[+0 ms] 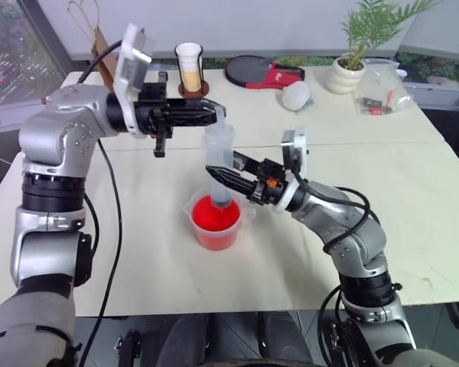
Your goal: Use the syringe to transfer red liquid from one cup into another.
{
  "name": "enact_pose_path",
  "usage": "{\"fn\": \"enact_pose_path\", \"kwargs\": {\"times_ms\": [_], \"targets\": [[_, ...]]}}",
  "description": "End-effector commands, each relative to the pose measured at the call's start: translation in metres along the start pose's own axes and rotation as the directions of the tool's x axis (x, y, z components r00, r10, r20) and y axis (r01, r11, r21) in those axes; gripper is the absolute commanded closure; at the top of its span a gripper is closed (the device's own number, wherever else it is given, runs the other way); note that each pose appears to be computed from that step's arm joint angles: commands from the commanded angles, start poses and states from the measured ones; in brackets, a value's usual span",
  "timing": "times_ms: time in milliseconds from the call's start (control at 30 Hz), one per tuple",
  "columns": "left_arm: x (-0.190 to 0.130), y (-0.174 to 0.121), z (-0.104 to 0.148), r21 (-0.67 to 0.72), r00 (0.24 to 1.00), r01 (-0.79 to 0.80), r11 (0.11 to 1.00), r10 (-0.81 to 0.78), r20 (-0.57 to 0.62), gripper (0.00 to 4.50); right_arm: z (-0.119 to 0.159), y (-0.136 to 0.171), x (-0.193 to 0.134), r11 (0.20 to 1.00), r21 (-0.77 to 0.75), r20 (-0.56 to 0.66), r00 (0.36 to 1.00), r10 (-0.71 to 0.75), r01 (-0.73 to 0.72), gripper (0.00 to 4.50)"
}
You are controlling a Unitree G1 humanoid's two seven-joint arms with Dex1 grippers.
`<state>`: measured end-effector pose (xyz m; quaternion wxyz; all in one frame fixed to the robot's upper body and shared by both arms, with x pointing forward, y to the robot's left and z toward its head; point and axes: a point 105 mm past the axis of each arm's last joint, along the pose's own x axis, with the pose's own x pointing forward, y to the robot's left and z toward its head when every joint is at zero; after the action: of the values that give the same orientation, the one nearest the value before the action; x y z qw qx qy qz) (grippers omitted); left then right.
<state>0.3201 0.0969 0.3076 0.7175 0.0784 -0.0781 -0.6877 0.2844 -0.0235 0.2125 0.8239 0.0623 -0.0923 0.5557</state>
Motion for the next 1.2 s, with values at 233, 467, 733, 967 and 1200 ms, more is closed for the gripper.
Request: {"fn": "enact_pose_path", "kwargs": {"times_ms": [233, 467, 733, 967, 1200], "targets": [[-0.024, 0.02, 0.071, 0.196, 0.986, -0.146, 0.97, 0.126, 0.11, 4.37, -0.019, 0.028, 0.003, 0.994, 0.022, -0.062, 0.992, 0.111, -0.11, 3.12], [-0.033, 0.014, 0.061, 0.134, 0.994, -0.095, 0.986, 0.088, 0.061, 3.77, -0.015, 0.025, 0.004, 0.995, 0.001, -0.049, 0.994, 0.095, -0.095, 3.12], [-0.079, 0.008, 0.009, -0.036, 0.971, -0.233, 0.972, 0.231, -0.056, 2.13, 0.038, 0.025, 0.004, 0.996, 0.066, 0.114, 0.992, 0.057, -0.065, 3.12], [-0.118, 0.01, 0.004, -0.078, 0.915, -0.404, 0.912, 0.401, -0.048, 2.13, 0.077, 0.019, 0.005, 0.998, 0.045, 0.192, 0.98, 0.044, -0.054, 3.12], [-0.113, 0.018, 0.004, -0.051, 0.903, -0.429, 0.902, 0.429, -0.009, 2.13, 0.083, -0.019, 0.032, 0.996, -0.082, 0.192, 0.98, 0.043, -0.028, 3.12]]}}
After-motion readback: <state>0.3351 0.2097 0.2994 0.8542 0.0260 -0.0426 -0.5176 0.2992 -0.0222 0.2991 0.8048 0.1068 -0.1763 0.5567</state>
